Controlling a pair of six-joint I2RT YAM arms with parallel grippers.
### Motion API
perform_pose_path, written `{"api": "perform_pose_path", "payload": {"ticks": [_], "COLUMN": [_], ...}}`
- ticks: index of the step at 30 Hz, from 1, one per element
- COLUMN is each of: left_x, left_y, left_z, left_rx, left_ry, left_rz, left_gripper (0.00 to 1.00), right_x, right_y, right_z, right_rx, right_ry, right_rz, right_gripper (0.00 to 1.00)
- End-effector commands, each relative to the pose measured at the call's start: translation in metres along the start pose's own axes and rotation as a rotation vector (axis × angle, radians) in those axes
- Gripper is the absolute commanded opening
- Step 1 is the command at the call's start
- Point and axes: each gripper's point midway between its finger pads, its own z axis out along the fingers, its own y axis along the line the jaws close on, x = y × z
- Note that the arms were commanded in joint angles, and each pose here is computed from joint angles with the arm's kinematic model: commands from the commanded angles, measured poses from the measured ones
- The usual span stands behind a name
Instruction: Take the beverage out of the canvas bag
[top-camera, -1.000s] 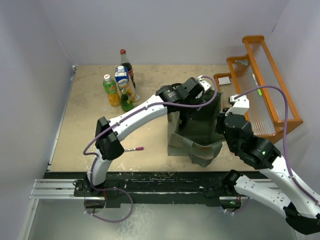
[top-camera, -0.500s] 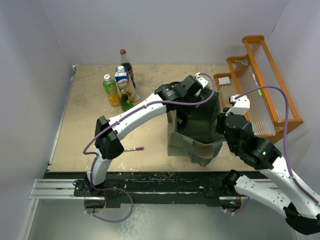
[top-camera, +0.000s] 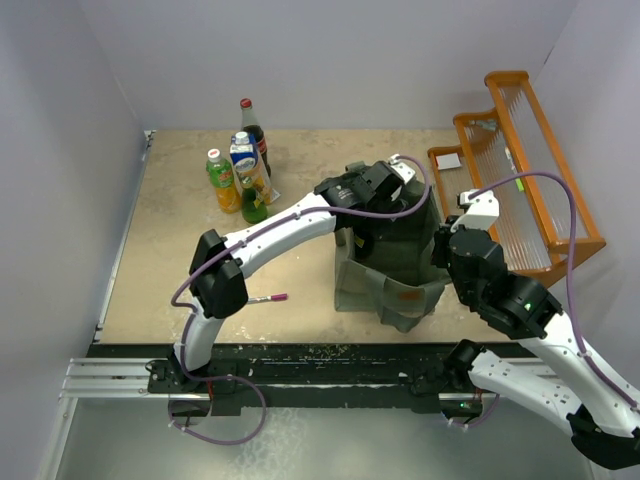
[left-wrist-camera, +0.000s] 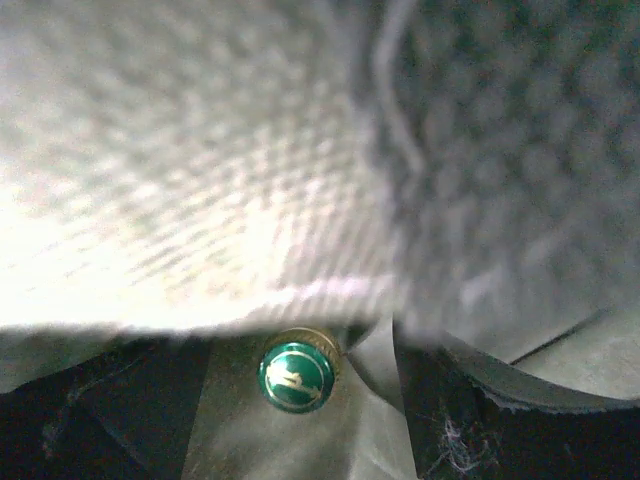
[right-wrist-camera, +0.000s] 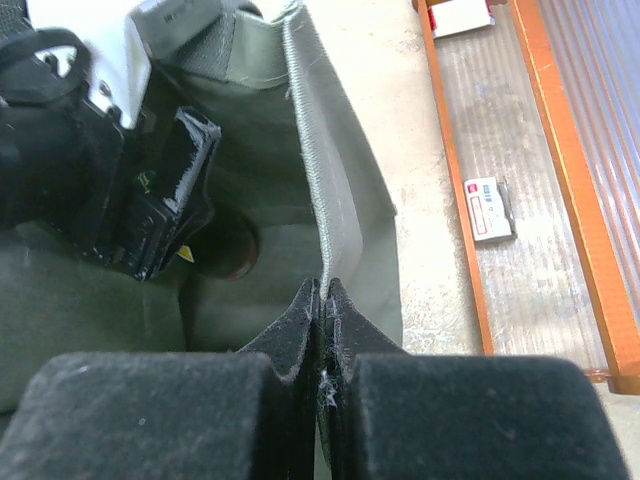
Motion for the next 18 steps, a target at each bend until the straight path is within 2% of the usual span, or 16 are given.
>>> {"api": "perform_pose_path", "payload": {"ticks": [1, 10, 14, 18], "left_x": [0.015, 0.024, 0.021, 0.013], "left_y": [0.004, 0.005, 0.003, 0.003], "left_z": [0.003, 0.014, 0.011, 0.003], "left_rx": [0.005, -0.01, 0.002, 0.015], "left_ry": [0.025, 0.05, 0.038, 0.016], "left_rz": [0.011, 0.011, 0.018, 0.017], "left_gripper": [0.74, 0.63, 0.44, 0.3], "right_x": [-0.023, -0.022, -0.023, -0.025], "right_y": [-0.006, -0.009, -0.008, -0.008], "right_z": [-0.001, -0.002, -0.002, -0.001], "right_rx": [0.036, 0.045, 0.045, 0.043], "right_ry": [-0.085, -0.086, -0.086, -0.093], "right_rz": [0.046, 0.038, 0.034, 0.031], "right_gripper": [0.0, 0.0, 0.0, 0.01]}}
